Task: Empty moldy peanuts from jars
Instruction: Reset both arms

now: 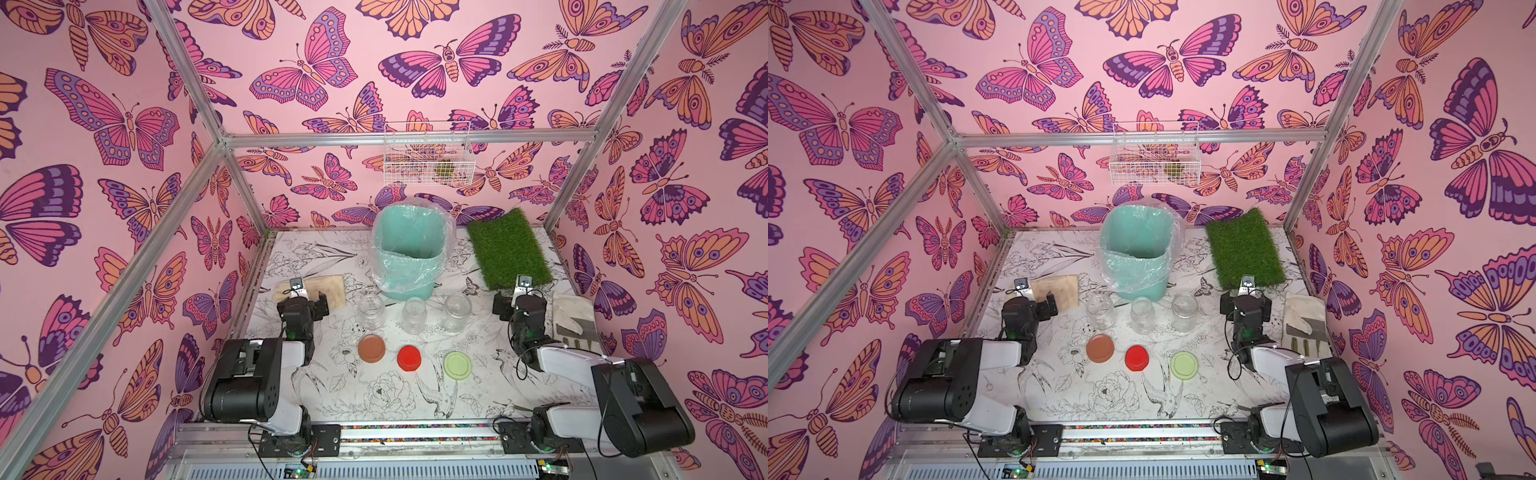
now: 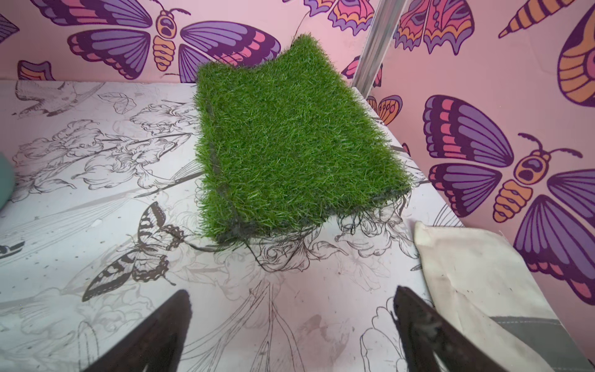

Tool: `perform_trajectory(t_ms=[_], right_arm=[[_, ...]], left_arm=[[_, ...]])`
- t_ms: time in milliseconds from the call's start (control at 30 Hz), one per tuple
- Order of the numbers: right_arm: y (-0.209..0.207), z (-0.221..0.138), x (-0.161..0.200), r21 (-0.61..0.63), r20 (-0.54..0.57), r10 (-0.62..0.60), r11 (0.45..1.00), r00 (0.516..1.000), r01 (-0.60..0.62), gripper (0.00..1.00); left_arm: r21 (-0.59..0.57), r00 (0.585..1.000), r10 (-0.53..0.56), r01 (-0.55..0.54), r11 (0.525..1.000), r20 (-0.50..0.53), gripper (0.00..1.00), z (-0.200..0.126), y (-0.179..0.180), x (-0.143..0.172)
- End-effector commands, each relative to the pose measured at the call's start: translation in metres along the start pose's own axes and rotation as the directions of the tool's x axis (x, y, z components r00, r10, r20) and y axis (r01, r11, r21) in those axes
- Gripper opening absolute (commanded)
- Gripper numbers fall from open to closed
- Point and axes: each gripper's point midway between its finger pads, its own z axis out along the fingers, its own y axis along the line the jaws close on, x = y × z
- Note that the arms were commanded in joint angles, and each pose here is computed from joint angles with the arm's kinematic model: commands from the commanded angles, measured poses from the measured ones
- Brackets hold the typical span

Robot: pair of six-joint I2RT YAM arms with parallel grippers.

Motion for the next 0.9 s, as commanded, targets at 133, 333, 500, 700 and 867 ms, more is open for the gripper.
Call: perform_trajectory(t_ms=[133,333,500,700,867], right_arm=[[-0.005,0.016,0.005,-0.032,0.082,0.057,0.998,0.995,-0.055,0.99],[-0.009,0.029,0.007,-0.011,0.01,0.068,0.998,0.998,-0.068,0.99],[-0.016,0.032,0.009,-0.006,-0.007,0.104,0.995,0.995,-0.104,0.99],[-0.016,0.032,0.008,-0.006,-0.005,0.105,0.994,0.994,-0.105,0.99],[-0.016,0.032,0.008,-0.008,-0.006,0.105,0.994,0.994,-0.105,0.99]], left_arm=[[0.019,1.0,0.005,-0.006,1.0,0.027,1.0,-0.001,-0.005,-0.006],[0.016,0.998,0.011,-0.012,1.0,0.059,1.0,-0.002,-0.005,-0.008],[0.069,0.997,0.037,-0.042,0.997,0.064,0.99,-0.002,-0.015,-0.008],[0.111,0.998,0.054,-0.059,0.992,0.044,1.0,0.0,-0.023,-0.007],[0.114,0.998,0.055,-0.059,0.992,0.041,1.0,0.0,-0.023,-0.006]])
